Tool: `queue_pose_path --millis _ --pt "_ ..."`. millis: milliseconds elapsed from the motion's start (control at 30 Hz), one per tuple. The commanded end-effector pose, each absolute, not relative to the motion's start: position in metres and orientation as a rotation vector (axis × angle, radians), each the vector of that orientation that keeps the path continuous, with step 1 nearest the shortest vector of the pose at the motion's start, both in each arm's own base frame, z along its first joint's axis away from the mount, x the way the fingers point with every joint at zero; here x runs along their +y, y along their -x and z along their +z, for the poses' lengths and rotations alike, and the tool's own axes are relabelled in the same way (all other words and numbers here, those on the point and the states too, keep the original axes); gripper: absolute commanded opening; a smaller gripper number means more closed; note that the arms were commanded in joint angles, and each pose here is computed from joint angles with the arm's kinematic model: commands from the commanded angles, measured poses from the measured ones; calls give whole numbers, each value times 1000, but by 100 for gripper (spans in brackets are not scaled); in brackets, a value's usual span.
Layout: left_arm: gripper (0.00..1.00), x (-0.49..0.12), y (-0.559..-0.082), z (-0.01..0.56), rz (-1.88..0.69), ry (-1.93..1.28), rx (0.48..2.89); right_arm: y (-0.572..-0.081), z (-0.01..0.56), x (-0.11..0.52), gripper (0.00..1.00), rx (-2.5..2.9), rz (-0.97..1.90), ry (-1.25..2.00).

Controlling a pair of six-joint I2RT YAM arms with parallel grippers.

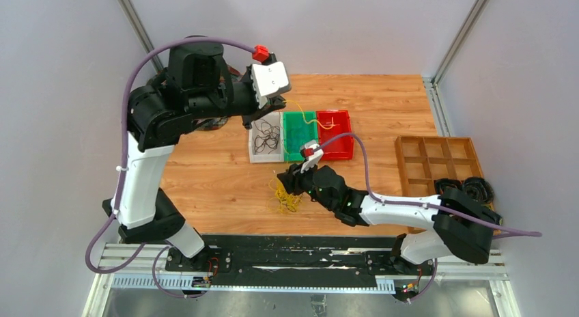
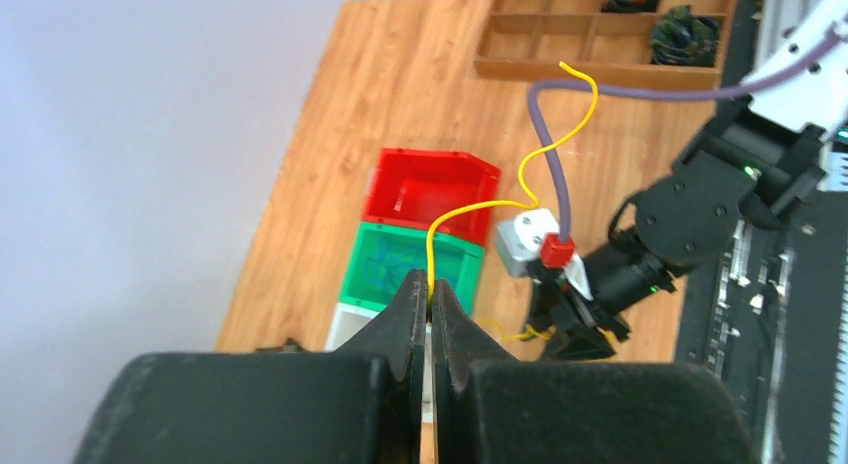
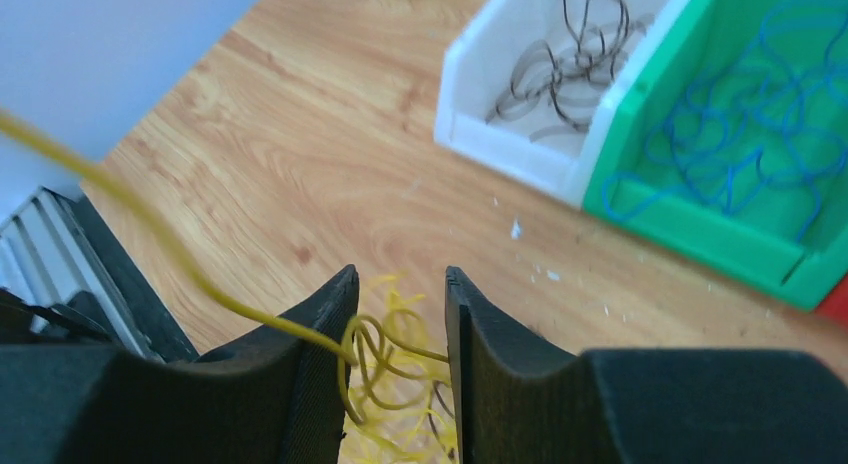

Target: Untangle the cables

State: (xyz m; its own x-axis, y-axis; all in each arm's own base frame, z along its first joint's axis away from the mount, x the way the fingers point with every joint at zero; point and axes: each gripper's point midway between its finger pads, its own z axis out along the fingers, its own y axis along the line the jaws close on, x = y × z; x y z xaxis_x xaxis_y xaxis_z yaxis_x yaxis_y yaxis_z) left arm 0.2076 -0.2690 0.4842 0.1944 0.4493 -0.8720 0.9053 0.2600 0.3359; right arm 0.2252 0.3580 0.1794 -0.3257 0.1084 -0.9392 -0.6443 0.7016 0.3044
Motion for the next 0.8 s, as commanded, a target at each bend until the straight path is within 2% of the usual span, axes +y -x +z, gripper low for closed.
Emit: queue_pose_path --millis 0,267,767 --pt "0 -249 -209 548 -396 -1213 1224 -222 144 351 37 1818 817 363" --pt "0 -201 -222 634 -144 -919 1003 -218 86 327 35 1946 713 317" --pt "1 -109 -200 740 194 -510 703 -207 56 313 37 2041 701 275"
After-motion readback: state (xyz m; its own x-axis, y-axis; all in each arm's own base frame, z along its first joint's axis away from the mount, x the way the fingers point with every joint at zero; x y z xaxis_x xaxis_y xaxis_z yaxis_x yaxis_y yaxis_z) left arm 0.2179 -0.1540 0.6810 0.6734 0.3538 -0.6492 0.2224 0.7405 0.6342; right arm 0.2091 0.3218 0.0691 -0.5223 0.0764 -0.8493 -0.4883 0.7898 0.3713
